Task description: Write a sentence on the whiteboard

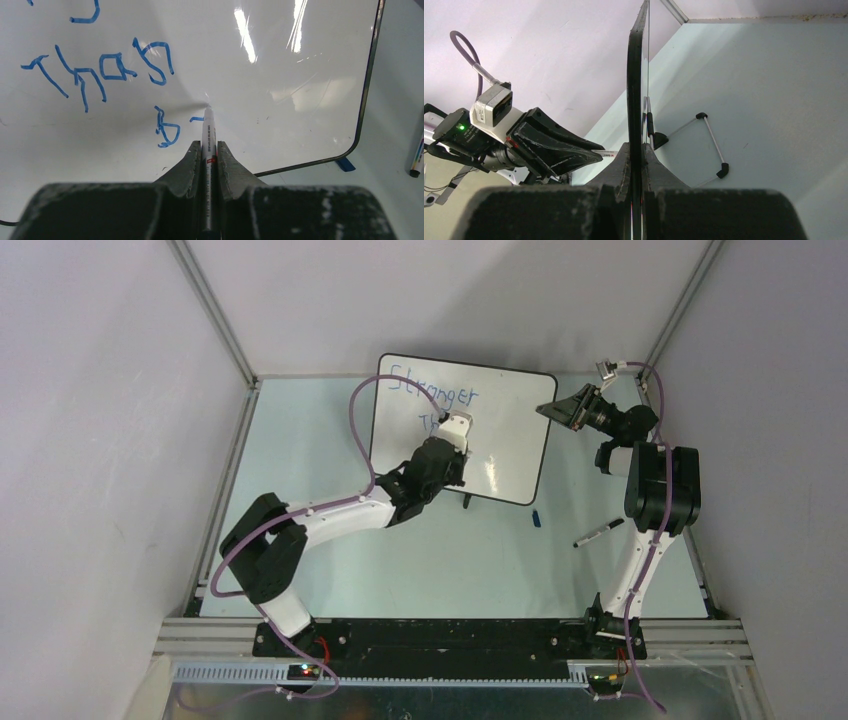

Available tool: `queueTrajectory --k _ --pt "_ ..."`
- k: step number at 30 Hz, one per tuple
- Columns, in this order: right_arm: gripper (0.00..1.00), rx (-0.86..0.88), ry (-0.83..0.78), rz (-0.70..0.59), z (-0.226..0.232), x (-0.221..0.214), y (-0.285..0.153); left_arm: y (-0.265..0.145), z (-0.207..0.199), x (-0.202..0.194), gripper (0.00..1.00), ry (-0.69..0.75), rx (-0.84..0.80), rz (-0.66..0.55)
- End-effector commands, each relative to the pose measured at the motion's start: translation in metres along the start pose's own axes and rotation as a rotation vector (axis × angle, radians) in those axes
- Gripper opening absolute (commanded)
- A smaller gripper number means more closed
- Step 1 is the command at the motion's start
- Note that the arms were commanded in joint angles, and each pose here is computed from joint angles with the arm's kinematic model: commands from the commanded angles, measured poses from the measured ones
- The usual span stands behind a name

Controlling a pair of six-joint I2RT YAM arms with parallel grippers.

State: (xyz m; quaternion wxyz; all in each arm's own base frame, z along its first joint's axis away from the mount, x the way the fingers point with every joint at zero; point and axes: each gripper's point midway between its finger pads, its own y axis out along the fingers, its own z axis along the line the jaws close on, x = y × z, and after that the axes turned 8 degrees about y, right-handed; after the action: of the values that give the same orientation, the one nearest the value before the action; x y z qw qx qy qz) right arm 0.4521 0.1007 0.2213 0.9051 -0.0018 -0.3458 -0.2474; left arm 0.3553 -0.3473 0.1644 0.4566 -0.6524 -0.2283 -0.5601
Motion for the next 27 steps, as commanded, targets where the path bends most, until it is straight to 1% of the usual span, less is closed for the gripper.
queueTrajectory --k 1,27 --pt "0.0 0.043 -0.068 -0.012 0.0371 0.0163 0.0042 0.0033 0.0001 0.0226 0.0 -0.006 0.015 -0.053" --pt "0.0 0.043 -0.068 -0.012 0.0371 0.0162 0.0041 0.0071 0.0048 0.0216 0.0 0.012 0.045 -0.042"
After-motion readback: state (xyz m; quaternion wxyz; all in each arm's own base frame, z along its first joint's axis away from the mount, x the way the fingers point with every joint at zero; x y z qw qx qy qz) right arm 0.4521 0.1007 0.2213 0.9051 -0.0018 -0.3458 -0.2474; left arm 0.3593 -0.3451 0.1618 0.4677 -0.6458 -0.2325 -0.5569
